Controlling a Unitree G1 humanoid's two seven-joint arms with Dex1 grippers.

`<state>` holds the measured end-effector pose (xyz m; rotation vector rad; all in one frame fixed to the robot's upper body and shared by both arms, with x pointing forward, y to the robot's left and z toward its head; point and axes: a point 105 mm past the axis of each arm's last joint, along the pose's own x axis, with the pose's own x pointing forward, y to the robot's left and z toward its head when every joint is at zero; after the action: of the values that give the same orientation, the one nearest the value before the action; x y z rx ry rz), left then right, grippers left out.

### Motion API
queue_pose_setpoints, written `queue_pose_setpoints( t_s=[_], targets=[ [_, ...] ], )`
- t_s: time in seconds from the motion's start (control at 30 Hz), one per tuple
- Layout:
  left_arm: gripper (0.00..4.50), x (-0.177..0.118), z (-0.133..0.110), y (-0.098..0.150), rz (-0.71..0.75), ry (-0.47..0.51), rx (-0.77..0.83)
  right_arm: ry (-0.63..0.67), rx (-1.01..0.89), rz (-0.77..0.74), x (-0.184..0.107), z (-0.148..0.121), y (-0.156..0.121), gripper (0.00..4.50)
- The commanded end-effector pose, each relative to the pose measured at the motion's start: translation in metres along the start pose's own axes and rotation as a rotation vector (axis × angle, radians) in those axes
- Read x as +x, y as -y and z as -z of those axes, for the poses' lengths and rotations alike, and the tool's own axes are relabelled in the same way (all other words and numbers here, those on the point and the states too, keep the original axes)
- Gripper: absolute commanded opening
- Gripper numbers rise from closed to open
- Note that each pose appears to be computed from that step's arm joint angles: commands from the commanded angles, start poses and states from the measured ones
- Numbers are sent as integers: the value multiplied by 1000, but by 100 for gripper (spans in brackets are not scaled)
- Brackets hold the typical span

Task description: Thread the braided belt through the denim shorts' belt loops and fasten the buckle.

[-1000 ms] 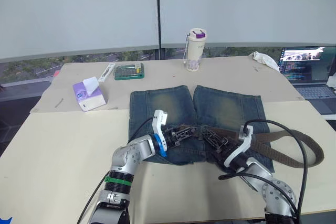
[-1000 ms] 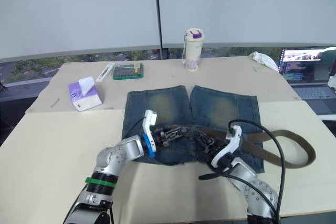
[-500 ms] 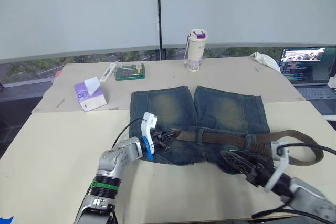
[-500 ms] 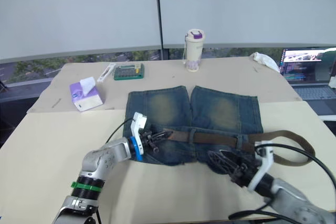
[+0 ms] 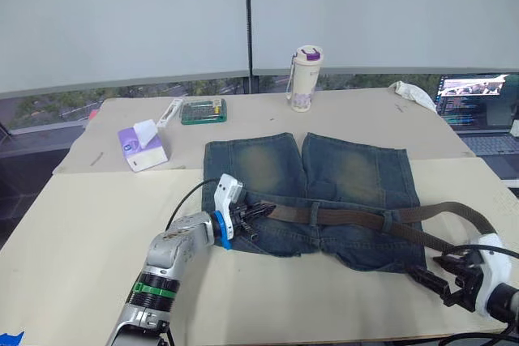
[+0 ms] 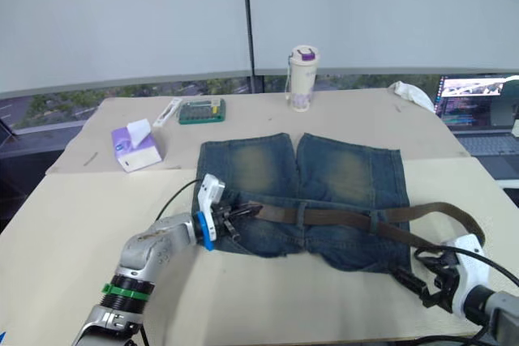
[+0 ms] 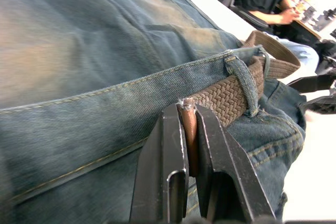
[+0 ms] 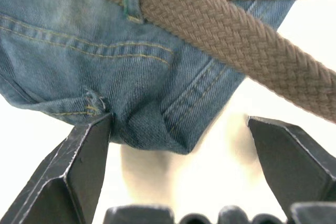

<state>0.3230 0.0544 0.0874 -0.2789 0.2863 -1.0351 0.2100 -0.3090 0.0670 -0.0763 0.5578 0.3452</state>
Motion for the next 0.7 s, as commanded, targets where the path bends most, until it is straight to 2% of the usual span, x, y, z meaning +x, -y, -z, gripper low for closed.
queue_pose_setpoints(
  t_s=[0.03,0.13,0.27,0.37,0.47,0.6,0.7],
  targets=[
    [0,3,-7,6,21,23,38,-35,-21,68,4,6,8,448],
    [0,6,-6,10,32,31,34,27,92,73,10,2,8,448],
    [0,8,-2,13,43,21,38,92,226,-36,14,-8,-10,337],
    [0,10,-1,13,42,20,41,61,223,-70,16,-7,-16,234],
    [0,11,-2,12,42,24,45,40,192,-59,21,-4,-14,132],
    [0,15,-3,12,39,34,52,92,154,32,28,-15,2,2],
    [0,22,-6,11,37,45,56,134,163,103,34,-22,15,2]
  ],
)
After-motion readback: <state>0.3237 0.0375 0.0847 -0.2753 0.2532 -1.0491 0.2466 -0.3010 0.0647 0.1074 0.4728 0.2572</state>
